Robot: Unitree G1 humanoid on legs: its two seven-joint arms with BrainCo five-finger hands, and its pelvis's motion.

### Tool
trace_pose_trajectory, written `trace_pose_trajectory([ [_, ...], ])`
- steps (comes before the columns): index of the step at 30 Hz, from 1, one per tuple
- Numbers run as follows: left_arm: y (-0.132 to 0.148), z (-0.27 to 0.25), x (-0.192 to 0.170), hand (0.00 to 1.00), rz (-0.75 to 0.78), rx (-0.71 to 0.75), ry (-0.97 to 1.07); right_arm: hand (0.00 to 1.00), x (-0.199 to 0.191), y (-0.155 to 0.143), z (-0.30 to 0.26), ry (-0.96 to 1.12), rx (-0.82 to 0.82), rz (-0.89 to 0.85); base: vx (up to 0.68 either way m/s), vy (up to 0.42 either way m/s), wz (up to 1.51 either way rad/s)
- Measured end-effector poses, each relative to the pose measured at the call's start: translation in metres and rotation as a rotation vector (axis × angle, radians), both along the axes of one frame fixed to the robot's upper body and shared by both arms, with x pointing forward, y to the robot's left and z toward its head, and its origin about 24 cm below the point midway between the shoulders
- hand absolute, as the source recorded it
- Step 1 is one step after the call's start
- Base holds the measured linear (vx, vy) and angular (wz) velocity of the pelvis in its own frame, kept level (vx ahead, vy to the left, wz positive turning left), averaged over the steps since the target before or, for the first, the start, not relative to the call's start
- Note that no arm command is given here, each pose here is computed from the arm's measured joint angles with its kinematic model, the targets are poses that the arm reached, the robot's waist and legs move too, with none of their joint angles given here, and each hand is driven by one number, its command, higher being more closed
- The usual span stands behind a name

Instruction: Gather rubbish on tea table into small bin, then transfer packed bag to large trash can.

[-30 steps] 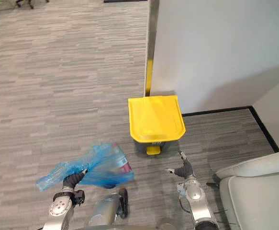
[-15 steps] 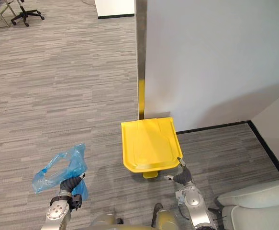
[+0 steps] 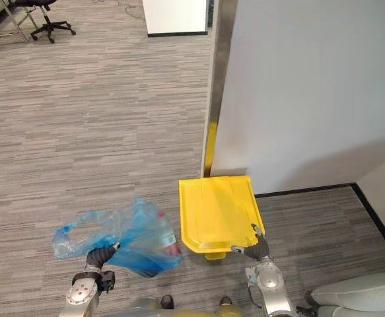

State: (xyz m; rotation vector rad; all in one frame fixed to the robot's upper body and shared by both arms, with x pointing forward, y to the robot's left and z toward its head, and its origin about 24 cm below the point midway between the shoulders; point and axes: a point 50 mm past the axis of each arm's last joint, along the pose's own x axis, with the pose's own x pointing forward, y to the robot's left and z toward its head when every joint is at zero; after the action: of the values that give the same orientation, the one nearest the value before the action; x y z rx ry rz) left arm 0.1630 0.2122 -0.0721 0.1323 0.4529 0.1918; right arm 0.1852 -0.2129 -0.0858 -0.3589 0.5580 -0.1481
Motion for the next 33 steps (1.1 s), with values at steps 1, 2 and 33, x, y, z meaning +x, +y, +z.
trace_pose_trajectory([
  [1, 0.000, 0.000, 0.000, 1.00, -0.001, 0.000, 0.000, 0.00, 0.000, 0.000, 0.000, 0.000, 0.001, -0.001, -0.12, -0.037, -0.02],
  [2, 0.000, 0.000, 0.000, 1.00, -0.001, 0.000, -0.001, 0.00, 0.001, 0.000, 0.000, -0.002, 0.000, -0.002, -0.13, -0.035, 0.02],
  [33, -0.016, 0.040, 0.060, 1.00, -0.082, 0.033, -0.204, 0.00, 0.007, -0.011, 0.014, -0.100, 0.138, -0.200, 0.09, -0.077, 0.29],
])
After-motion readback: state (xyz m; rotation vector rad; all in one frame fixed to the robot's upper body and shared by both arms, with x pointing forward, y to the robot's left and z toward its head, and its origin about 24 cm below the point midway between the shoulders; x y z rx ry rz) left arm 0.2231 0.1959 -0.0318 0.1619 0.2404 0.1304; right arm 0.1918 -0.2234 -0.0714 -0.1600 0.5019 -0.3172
